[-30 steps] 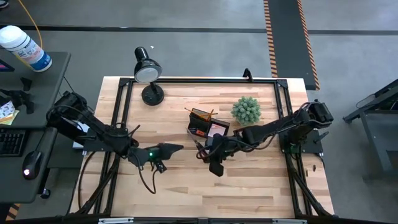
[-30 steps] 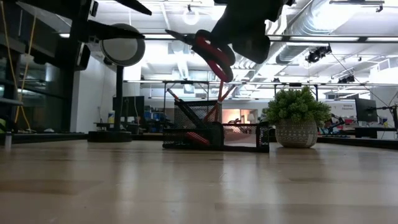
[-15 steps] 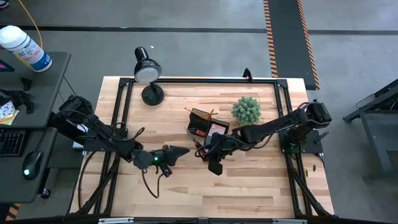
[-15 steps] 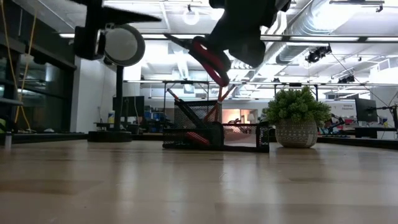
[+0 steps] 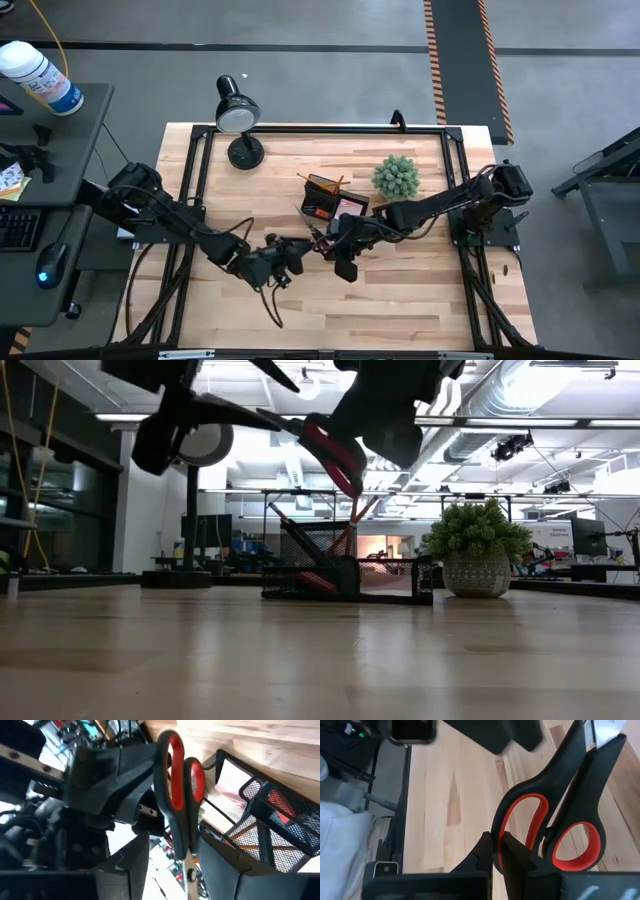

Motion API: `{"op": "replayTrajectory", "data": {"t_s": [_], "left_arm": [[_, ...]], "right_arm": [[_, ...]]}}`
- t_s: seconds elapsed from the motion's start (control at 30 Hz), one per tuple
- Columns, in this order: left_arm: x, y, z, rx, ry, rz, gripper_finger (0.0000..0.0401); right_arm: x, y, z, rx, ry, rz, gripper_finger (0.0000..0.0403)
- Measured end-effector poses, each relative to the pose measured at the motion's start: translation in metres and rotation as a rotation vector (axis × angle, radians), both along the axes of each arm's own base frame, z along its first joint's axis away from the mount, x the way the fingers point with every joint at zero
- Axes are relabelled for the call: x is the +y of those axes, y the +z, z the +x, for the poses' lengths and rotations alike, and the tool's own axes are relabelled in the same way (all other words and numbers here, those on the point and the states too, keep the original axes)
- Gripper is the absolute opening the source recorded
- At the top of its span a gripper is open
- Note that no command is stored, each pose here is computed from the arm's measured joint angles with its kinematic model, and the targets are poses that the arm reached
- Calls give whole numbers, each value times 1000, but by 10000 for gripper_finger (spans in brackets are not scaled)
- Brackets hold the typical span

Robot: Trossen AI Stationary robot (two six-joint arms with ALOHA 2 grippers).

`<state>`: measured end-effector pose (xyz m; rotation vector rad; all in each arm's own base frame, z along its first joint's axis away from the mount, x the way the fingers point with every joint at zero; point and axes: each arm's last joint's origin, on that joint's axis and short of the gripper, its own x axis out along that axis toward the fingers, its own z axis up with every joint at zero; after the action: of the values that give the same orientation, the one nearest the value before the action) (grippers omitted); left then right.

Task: Pick and place office supplies into organizer
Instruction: Put the black scissor into the black desk organizer

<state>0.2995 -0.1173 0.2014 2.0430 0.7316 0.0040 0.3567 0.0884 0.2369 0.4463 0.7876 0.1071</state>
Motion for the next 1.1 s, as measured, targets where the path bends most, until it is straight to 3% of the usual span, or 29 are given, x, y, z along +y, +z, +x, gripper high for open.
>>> {"op": "replayTrajectory", "data": {"t_s": [0.3, 1.1], "left_arm": [[23, -1, 10, -101, 135, -128, 150], [35, 2, 15, -158, 154, -203, 150]], "right_arm": [[1, 0, 0, -7, 11, -10, 9], [1, 1, 1, -23, 18, -9, 8]]}}
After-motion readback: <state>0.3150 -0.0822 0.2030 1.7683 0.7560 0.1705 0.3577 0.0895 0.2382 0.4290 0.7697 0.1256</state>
